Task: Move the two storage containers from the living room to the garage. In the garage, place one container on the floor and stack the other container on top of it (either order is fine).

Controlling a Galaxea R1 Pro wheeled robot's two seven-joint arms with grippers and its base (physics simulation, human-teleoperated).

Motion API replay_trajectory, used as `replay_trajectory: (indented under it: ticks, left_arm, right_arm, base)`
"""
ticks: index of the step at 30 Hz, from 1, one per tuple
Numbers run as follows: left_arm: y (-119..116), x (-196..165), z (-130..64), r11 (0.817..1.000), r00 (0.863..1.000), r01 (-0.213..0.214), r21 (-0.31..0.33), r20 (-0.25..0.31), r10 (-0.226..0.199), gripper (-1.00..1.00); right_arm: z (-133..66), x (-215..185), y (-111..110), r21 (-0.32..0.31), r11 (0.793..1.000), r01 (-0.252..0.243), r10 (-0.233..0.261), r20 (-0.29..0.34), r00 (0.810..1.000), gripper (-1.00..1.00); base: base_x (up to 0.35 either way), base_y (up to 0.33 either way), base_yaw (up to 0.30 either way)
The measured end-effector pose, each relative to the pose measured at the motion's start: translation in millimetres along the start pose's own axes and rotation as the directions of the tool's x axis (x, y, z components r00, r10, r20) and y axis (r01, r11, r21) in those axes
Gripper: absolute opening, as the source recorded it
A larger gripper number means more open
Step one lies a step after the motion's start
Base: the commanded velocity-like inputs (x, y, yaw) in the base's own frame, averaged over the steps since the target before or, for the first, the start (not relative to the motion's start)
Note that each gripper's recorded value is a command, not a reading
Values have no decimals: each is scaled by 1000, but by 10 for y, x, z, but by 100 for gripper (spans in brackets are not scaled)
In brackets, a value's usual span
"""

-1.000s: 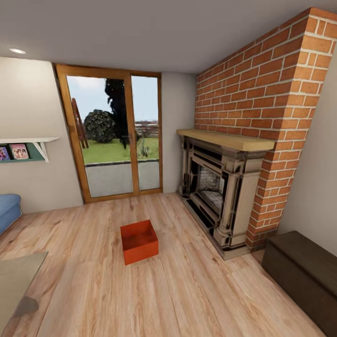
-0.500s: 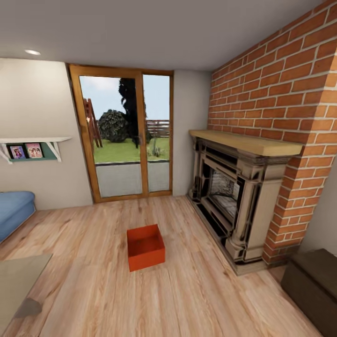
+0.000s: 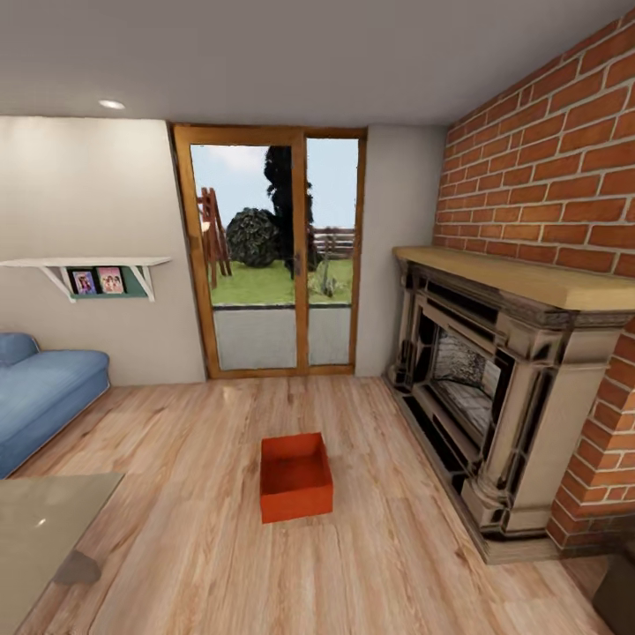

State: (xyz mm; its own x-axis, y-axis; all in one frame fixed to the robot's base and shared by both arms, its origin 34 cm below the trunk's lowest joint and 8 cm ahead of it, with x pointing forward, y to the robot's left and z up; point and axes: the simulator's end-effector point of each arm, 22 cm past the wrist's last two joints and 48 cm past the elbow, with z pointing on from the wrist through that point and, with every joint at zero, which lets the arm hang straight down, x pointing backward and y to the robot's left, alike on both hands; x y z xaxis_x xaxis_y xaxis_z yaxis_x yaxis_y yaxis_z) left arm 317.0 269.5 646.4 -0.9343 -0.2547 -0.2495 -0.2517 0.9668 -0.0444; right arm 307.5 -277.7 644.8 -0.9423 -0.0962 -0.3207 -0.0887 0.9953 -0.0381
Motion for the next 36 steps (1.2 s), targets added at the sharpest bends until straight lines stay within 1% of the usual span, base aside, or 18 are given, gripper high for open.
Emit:
replay_trajectory:
  ticks: [27, 30, 36]
  left_arm:
    - [-3, 1, 0, 1000, 1000, 0, 0, 0, 0, 100]
    - [-2, -6, 0, 1000, 1000, 0, 0, 2, 0, 100]
    - [2, -17, 2, 1000, 1000, 0, 0, 5, 0, 100]
  right_arm:
    - [0, 1, -13, 2, 1000, -3, 3, 0, 1000, 100]
    - [0, 4, -16, 3, 1000, -5, 5, -1, 1000, 100]
    - [1, 8, -37, 5, 1000, 5, -5, -3, 1000, 100]
  base:
    - [298, -135, 265]
    - [293, -133, 118]
    - [59, -25, 10]
